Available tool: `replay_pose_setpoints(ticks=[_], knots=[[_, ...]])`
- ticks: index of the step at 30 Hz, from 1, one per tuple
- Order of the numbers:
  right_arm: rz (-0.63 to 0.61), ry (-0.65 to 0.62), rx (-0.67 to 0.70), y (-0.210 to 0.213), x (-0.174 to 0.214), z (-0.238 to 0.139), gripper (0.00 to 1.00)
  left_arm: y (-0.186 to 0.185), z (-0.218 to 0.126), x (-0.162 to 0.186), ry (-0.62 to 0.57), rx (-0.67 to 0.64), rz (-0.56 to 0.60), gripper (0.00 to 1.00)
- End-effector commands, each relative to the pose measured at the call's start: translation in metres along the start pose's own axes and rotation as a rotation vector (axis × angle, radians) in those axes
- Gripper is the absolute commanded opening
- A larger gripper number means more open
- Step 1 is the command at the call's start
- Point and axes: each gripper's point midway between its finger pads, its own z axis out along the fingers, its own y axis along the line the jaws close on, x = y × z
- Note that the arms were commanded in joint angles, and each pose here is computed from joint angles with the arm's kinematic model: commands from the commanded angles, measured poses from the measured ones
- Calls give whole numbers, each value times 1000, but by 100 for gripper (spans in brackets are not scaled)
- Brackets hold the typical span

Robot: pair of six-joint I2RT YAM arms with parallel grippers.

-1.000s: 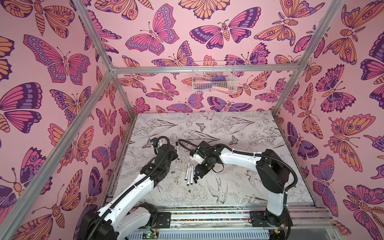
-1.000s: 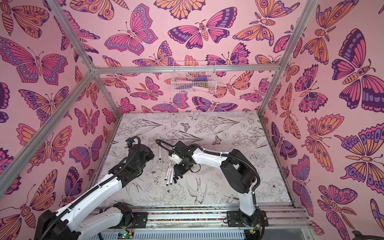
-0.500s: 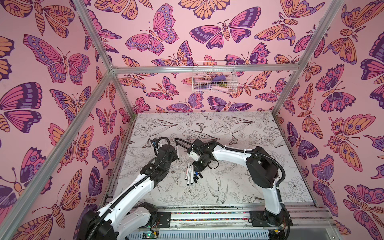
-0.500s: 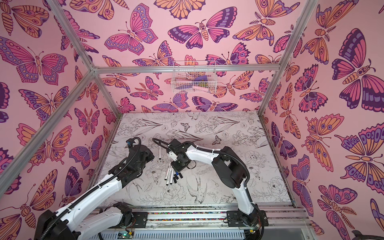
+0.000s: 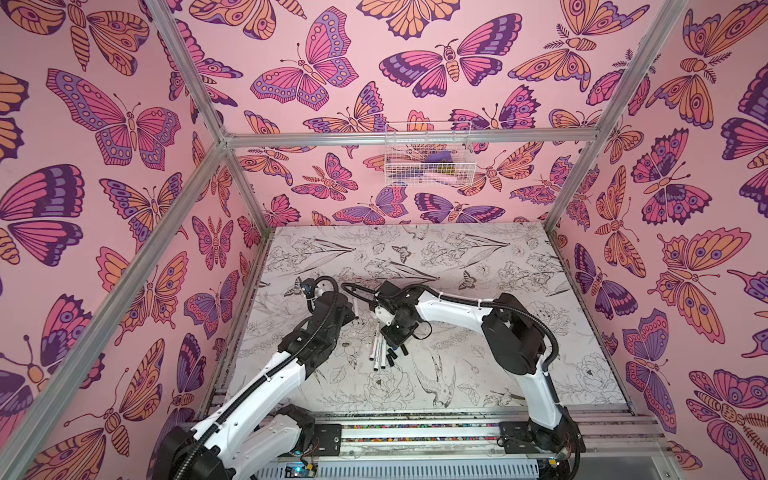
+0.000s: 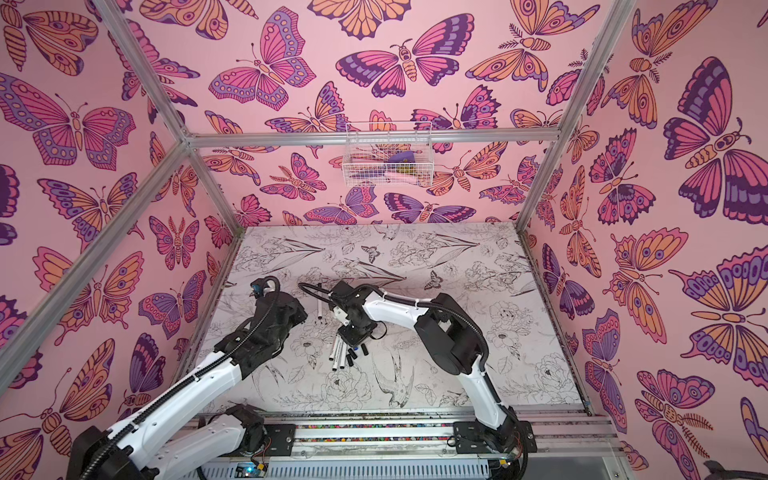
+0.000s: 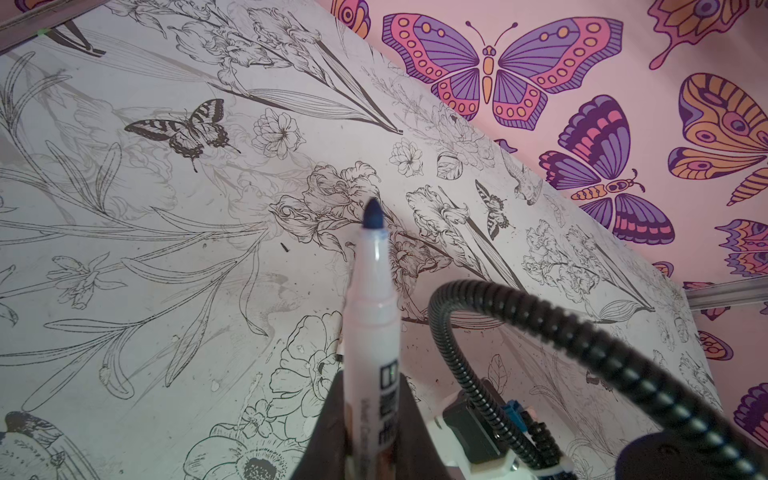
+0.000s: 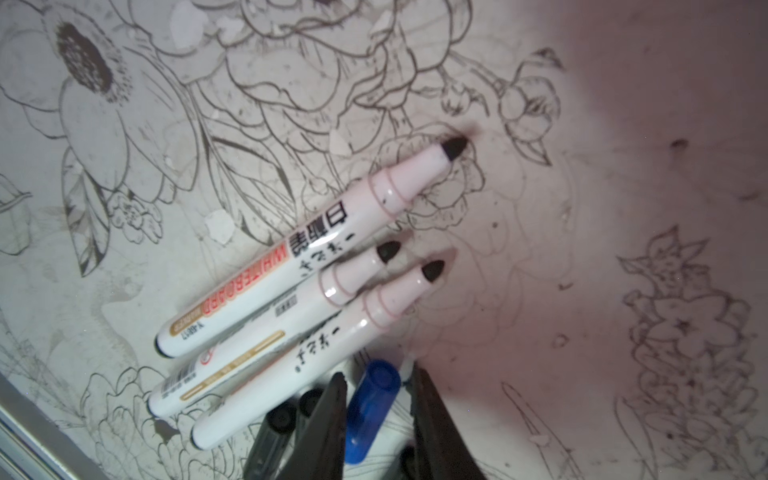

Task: Insert the pens into the pen caps
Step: 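Lower the right gripper onto the blue cap and close on it, then lift the blue cap with the right gripper above the marker tip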

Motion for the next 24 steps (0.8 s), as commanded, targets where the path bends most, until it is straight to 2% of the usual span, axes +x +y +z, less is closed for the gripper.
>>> replay_pose_setpoints(ticks=[1, 8, 14, 16, 24], knots=[[-14, 80, 51, -7, 15, 13, 27, 8, -2, 1, 2, -24, 32, 0], [5, -12, 42, -10, -11, -8, 18, -4, 2, 2, 25, 10, 63, 0], [131, -258, -186, -11, -58, -79, 15, -27, 10, 12, 91, 97, 109, 0], [175, -349, -238, -18, -70, -110, 15, -41, 12, 18, 118, 168, 142, 0], [388, -713, -379, -76, -77, -230, 12, -140, -10, 54, 257, 710, 298, 0]])
